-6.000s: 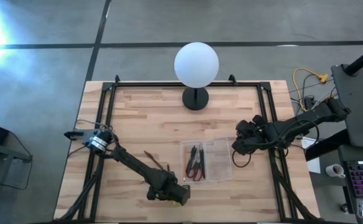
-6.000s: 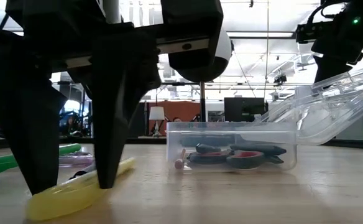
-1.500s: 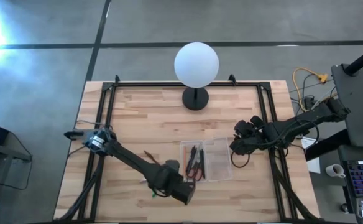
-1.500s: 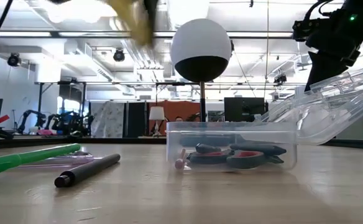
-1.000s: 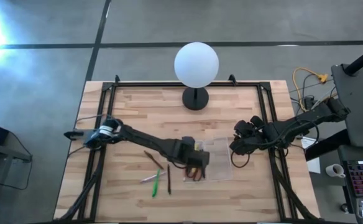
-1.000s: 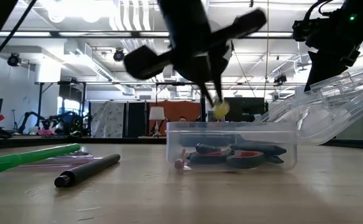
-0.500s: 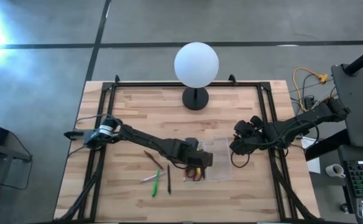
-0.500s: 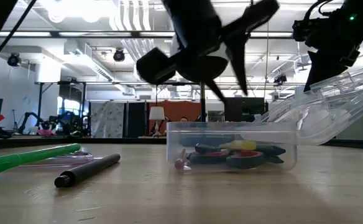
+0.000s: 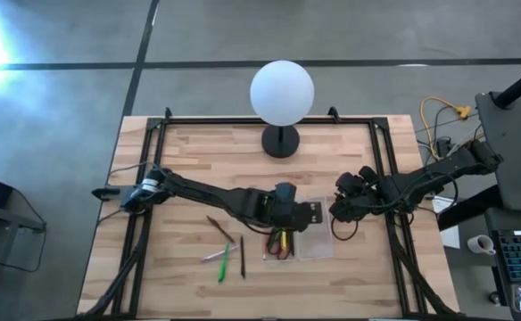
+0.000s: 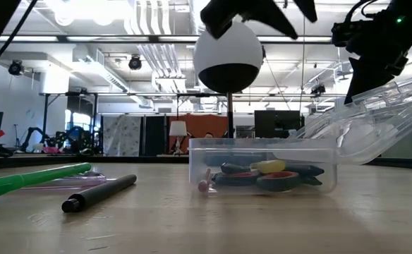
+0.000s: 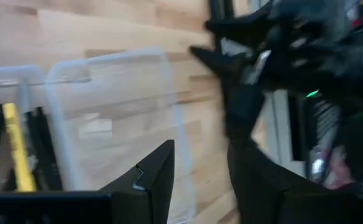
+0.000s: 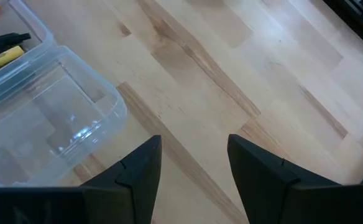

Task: Pick & place school supplies into a supply box
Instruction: Put the brown pen into the transparent supply box

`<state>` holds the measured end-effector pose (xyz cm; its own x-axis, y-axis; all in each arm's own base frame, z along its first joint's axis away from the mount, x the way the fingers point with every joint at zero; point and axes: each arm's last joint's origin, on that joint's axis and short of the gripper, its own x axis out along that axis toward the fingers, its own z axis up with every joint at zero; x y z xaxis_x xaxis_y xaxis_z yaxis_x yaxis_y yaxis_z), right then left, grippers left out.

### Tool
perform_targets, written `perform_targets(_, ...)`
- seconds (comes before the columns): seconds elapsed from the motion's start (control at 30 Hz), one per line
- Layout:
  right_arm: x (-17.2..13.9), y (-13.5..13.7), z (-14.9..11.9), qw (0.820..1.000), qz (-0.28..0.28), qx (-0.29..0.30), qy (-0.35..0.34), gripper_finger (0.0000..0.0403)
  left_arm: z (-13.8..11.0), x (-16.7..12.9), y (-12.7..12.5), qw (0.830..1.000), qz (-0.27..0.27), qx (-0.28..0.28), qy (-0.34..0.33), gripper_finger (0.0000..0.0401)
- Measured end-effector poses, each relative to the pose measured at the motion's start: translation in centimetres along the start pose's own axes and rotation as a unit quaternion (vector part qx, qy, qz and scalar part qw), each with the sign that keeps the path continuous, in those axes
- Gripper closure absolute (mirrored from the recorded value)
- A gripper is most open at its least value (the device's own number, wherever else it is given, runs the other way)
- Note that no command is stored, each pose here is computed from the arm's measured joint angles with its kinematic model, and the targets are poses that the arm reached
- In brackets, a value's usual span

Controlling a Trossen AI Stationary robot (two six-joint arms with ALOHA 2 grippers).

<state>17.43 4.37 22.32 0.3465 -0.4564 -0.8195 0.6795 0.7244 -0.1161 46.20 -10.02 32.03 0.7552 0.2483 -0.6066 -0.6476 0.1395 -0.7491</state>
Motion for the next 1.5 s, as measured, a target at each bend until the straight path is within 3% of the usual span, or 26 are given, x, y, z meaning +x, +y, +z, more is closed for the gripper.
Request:
perform_targets(0.3, 0.0, 0.1, 0.1, 1.0, 0.004, 0.003, -0.003, 0.0227, 0.7, -1.1, -1.4, 0.999, -0.026, -0.018, -0.032, 0.0269)
perform_targets(0.63, 0.0, 0.1, 0.1, 1.0, 0.005, 0.004, -0.003, 0.0227, 0.0, 0.3, 0.4, 0.996, 0.005, -0.081, -0.036, 0.0269)
perform_targets(1.5, 0.0, 0.1, 0.1, 1.0, 0.006, 0.005, -0.004, 0.0227, 0.0, 0.3, 0.4, 0.996, 0.004, -0.083, -0.036, 0.0269)
